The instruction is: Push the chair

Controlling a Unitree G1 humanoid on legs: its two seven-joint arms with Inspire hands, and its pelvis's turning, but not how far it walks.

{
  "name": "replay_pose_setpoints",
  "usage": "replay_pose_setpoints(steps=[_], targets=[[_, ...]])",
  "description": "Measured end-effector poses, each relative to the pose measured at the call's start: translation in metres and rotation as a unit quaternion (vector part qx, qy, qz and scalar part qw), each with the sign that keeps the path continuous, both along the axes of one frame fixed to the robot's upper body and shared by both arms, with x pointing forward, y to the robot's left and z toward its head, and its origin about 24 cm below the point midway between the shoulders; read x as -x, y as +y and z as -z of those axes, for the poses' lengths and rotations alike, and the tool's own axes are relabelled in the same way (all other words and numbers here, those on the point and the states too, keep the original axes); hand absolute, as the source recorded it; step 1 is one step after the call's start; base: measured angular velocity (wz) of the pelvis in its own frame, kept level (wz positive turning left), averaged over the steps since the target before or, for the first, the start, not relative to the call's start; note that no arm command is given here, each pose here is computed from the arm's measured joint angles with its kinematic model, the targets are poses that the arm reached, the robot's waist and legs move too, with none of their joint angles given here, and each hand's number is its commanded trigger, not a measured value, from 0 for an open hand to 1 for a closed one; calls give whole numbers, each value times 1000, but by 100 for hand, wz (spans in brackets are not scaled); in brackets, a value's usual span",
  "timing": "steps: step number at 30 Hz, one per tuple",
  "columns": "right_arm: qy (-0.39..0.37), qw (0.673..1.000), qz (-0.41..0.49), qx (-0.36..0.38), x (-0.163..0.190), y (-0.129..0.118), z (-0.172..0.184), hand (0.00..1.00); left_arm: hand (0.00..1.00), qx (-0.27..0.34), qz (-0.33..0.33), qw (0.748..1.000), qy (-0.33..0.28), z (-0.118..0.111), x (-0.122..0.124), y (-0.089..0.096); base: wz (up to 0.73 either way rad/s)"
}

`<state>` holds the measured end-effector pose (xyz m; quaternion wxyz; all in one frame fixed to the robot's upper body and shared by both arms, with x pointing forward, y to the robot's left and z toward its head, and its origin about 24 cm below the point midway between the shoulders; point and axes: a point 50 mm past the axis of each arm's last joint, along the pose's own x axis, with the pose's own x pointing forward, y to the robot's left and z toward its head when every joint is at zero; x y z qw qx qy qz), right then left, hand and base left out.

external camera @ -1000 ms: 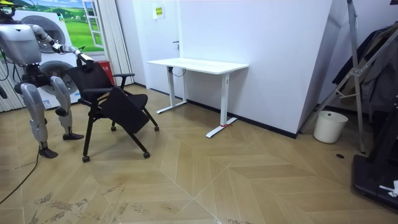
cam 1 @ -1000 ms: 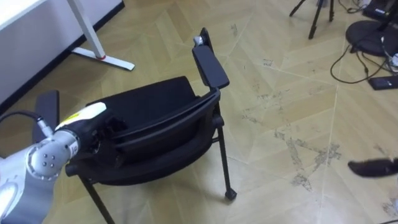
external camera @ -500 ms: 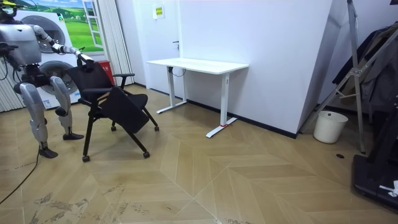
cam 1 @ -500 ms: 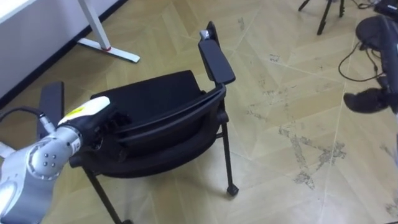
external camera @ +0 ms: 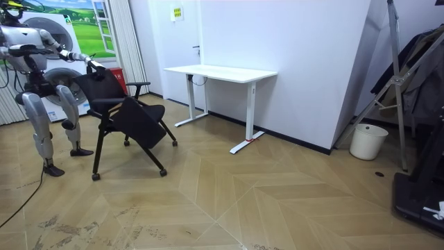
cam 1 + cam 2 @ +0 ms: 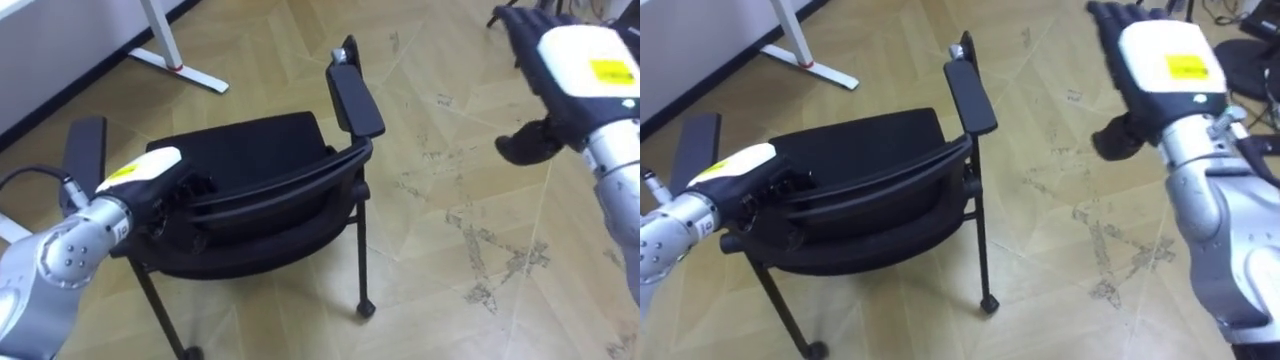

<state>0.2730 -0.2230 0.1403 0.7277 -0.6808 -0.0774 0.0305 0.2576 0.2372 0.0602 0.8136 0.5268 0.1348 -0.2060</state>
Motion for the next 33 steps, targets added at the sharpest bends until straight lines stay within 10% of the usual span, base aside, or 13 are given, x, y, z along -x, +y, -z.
replay_pose_setpoints(steps=[33], targets=[[137, 973, -170, 71, 5, 78, 40, 0, 100, 18, 47, 999, -9, 10, -24, -19, 2]])
